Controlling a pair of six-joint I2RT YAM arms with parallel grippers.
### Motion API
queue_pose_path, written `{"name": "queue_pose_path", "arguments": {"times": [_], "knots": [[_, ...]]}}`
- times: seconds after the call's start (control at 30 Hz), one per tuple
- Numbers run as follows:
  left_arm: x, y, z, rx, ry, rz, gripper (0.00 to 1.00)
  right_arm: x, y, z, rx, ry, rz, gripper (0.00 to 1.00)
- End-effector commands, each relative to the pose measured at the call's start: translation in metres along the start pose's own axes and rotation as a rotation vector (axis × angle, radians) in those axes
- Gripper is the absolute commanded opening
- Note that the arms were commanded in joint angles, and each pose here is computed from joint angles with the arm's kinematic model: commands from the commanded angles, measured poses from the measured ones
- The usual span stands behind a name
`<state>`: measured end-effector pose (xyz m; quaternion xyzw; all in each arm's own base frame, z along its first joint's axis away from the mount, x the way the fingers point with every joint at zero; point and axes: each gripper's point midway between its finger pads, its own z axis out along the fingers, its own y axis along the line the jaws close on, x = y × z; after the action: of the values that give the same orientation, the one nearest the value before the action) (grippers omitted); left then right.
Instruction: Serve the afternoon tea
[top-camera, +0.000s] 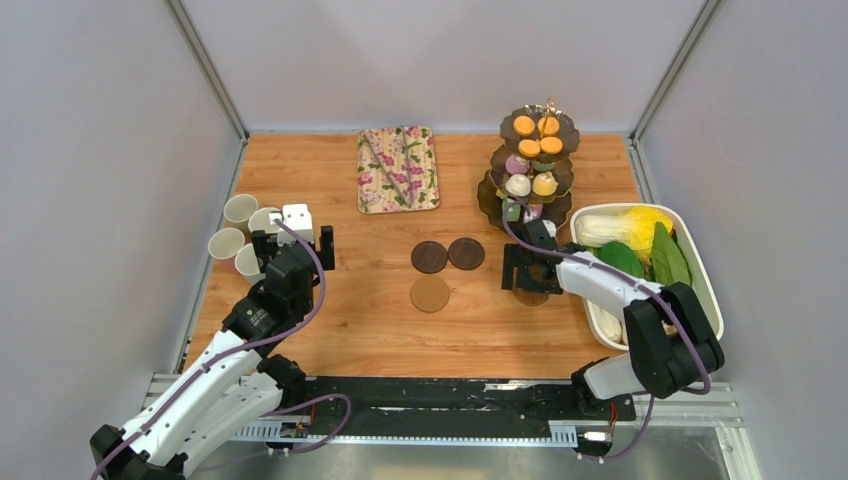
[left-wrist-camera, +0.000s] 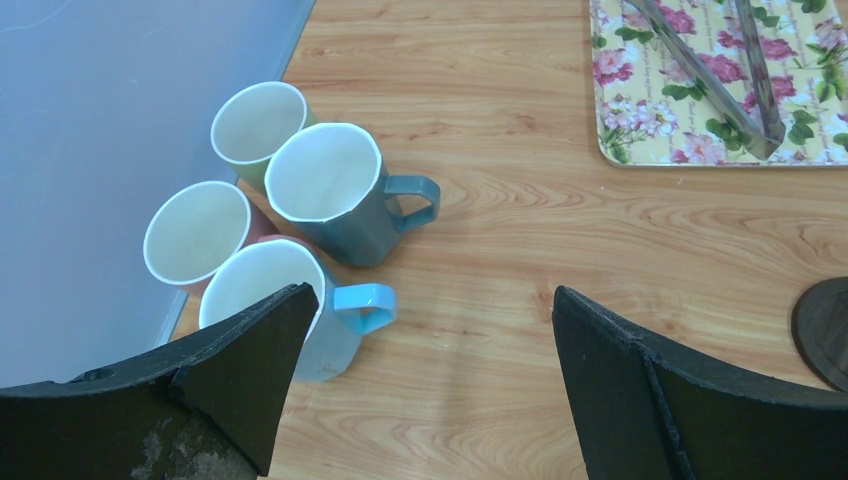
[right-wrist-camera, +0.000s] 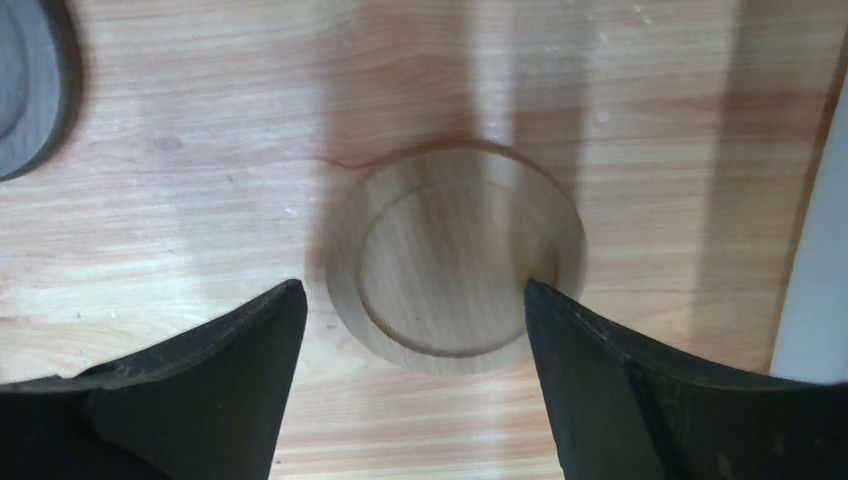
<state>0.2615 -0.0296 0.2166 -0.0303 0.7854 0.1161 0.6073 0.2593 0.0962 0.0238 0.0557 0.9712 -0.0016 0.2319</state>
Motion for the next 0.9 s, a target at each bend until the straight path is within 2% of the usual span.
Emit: {"name": "queue_pose_path", "arguments": {"times": [0.0, 0.27, 0.63, 0.73, 0.87], "knots": [[-0.006, -0.003, 0.001, 0.01, -0.025, -0.017, 1.0, 0.023, 0.044, -0.003, -0.166, 0.069, -0.055, 0.81], [-0.008, -0.001, -0.001, 0.003, -0.03, -0.02, 1.0, 0.031, 0.11, -0.018, -0.26, 0.073, -0.105, 0.8], [-0.009, 0.0, -0.001, 0.005, -0.036, -0.026, 1.0, 0.009, 0.175, -0.027, -0.438, 0.033, -0.152, 0.8], [-0.009, -0.001, -0.001, 0.008, -0.035, -0.026, 1.0, -0.009, 0.175, -0.033, -0.417, -0.022, -0.178, 0.8], [-0.008, -0.002, -0.001, 0.014, -0.031, -0.022, 1.0, -0.022, 0.137, -0.04, -0.274, -0.087, -0.166, 0.8]]}}
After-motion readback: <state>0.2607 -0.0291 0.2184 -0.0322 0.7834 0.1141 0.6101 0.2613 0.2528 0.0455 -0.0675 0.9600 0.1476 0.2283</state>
